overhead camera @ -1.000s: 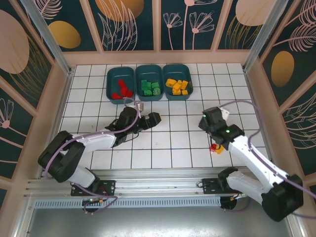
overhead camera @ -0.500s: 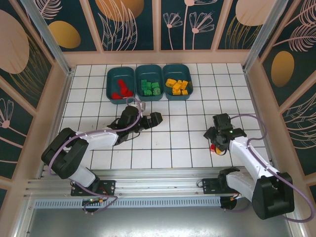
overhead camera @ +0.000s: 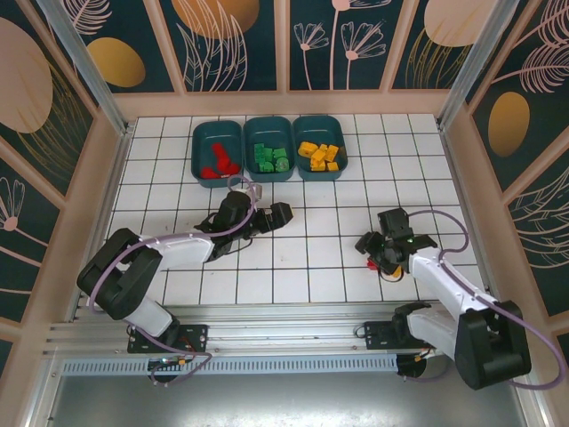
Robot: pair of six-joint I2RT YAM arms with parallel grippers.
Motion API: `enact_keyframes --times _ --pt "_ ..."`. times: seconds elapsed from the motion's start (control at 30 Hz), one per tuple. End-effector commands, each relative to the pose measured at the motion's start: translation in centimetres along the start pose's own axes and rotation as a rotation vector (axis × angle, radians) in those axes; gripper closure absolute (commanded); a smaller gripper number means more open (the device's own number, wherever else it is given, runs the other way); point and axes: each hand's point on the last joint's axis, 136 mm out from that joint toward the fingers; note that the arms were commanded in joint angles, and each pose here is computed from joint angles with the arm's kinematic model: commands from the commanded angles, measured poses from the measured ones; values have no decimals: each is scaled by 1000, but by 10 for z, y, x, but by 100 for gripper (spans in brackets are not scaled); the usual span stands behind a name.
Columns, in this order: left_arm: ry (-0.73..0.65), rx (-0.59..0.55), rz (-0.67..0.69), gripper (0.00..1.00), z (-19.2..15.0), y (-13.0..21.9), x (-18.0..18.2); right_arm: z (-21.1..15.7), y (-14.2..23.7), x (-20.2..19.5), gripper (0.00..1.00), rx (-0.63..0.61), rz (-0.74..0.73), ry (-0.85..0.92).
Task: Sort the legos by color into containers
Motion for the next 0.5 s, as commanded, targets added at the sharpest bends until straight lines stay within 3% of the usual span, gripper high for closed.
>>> enact_keyframes --times 0.0,0.17,0.47 --pt "-15 -20 -11 1 6 -2 -6 5 0 20 36 -7 44 59" --pt "-19 -27 -4 2 8 -3 -5 15 14 32 35 -55 86 109" --pt "-24 -10 -9 2 7 -6 -9 2 3 -3 34 -9 -76 130"
Point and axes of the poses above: each hand's point on the last joint's axis, 136 mm out from that joint toward the fingers, its own y axis back along the fingers, its own x axis along the line the jaws close on, z = x × y, and after that the axes turned 10 degrees about y, right-handed
